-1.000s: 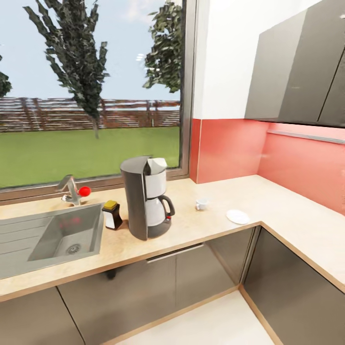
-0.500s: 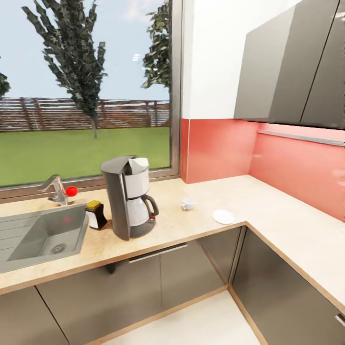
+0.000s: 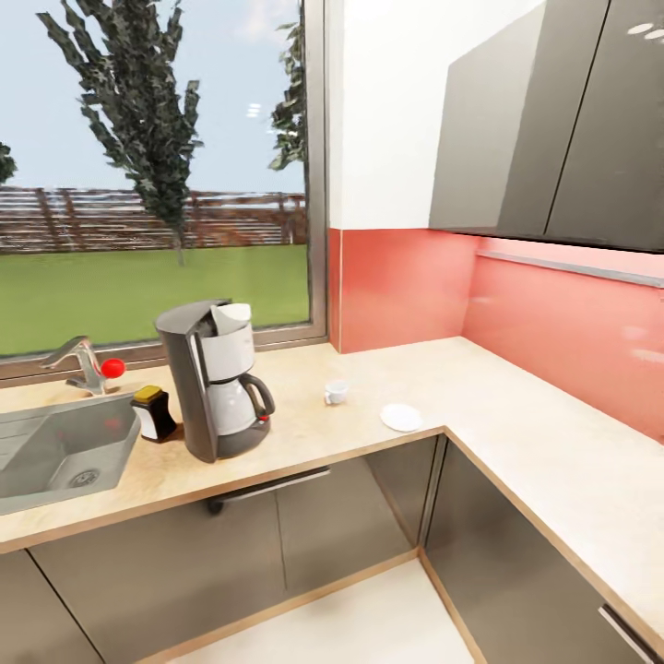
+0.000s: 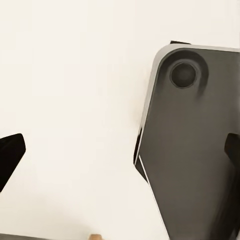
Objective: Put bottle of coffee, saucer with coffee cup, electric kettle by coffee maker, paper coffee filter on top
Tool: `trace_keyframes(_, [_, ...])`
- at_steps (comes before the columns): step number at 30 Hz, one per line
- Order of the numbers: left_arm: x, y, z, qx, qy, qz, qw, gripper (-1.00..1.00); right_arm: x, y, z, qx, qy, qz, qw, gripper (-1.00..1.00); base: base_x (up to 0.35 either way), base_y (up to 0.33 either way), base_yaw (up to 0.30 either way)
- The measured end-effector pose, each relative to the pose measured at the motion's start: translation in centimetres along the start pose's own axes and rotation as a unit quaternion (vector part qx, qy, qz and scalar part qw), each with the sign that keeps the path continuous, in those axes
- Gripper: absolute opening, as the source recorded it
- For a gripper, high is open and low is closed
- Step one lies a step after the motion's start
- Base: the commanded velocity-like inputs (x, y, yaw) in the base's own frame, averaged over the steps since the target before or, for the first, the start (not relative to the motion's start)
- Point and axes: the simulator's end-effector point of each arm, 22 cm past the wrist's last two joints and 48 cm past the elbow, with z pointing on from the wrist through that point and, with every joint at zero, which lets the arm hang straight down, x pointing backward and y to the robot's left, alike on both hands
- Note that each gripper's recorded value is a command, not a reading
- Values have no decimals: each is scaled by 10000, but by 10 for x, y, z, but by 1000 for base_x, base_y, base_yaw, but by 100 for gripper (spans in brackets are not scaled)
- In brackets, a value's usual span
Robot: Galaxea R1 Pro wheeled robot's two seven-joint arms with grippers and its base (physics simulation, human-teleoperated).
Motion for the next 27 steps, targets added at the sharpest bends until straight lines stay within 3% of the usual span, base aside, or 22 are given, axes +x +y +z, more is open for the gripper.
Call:
trace_keyframes(11, [-1,2,0,-12,-11,-8,10000,100,-1,4,0,-25,-11,-6,10000,100,0,-273,-42])
trace_keyframes(15, [-12,-5,0,43,-143,-10,9999,100,-2,5,0,-30,-26,11,10000,100,0,-153,-98])
trace_keyframes(18, [-28,-13,0,123,-320,-36,9994,100,-3,5,0,-22,-29,47,10000,100,0,-44,-27])
trace_keyframes(21, [-74,-31,-3,326,-795,-153,9962,100,-3,7,0,-38,-27,43,10000,100,0,-11,-7])
trace_keyframes(27, [-140,-52,-14,597,-1474,-276,9869,100,-26,49,-1,-309,-236,114,9992,100,0,-2,-1])
